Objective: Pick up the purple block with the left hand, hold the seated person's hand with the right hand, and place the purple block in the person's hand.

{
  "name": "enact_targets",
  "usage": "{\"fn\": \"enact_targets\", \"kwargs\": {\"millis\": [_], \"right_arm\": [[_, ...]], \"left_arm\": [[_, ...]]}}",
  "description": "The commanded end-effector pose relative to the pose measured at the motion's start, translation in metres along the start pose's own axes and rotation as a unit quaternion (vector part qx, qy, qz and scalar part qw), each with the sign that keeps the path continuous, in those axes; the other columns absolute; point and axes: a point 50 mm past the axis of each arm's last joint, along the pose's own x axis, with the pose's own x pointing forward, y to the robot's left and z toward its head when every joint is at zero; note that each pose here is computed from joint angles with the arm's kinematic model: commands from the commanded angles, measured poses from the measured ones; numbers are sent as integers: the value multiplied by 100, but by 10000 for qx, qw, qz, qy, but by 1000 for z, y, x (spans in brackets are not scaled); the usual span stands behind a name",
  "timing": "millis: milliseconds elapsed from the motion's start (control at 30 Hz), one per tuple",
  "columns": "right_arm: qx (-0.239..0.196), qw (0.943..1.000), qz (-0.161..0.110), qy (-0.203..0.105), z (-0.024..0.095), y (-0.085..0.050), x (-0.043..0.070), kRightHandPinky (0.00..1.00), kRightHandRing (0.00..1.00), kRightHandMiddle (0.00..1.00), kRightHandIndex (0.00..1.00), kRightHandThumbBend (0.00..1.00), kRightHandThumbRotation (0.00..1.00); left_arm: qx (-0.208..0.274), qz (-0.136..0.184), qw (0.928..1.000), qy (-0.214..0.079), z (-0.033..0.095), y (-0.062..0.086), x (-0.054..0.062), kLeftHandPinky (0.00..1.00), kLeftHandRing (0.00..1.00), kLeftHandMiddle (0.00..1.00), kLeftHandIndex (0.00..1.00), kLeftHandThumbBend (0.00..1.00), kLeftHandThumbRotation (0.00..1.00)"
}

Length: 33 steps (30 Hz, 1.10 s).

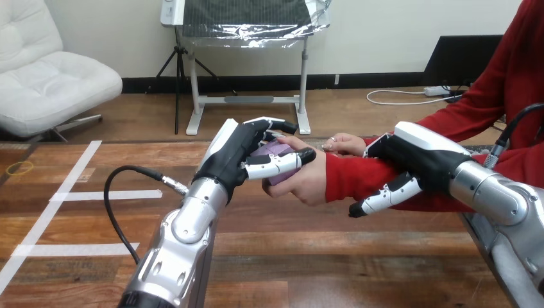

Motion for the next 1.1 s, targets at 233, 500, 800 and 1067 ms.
{"fn": "enact_targets", "kwargs": {"millis": [233, 500, 800, 1067], "right_arm": [[-273, 9980, -113, -561, 21, -12, -2, 54, 62, 65, 66, 100, 60], [-319, 9983, -97, -484, 16, -11, -8, 63, 72, 73, 71, 100, 72], [-291, 9985, -155, -441, 12, -9, -13, 65, 77, 77, 76, 100, 81], [-283, 9984, -224, -442, 9, -8, -17, 64, 79, 80, 80, 100, 88]], "left_arm": [[-85, 350, 9979, -530, 18, 22, -13, 63, 72, 74, 75, 72, 62], [-115, 426, 9966, -697, 17, 27, -26, 66, 74, 75, 74, 68, 70], [-168, 516, 9953, -804, 14, 28, -43, 62, 70, 71, 72, 68, 77], [-225, 551, 9952, -776, 8, 24, -58, 63, 72, 72, 72, 66, 82]]}}
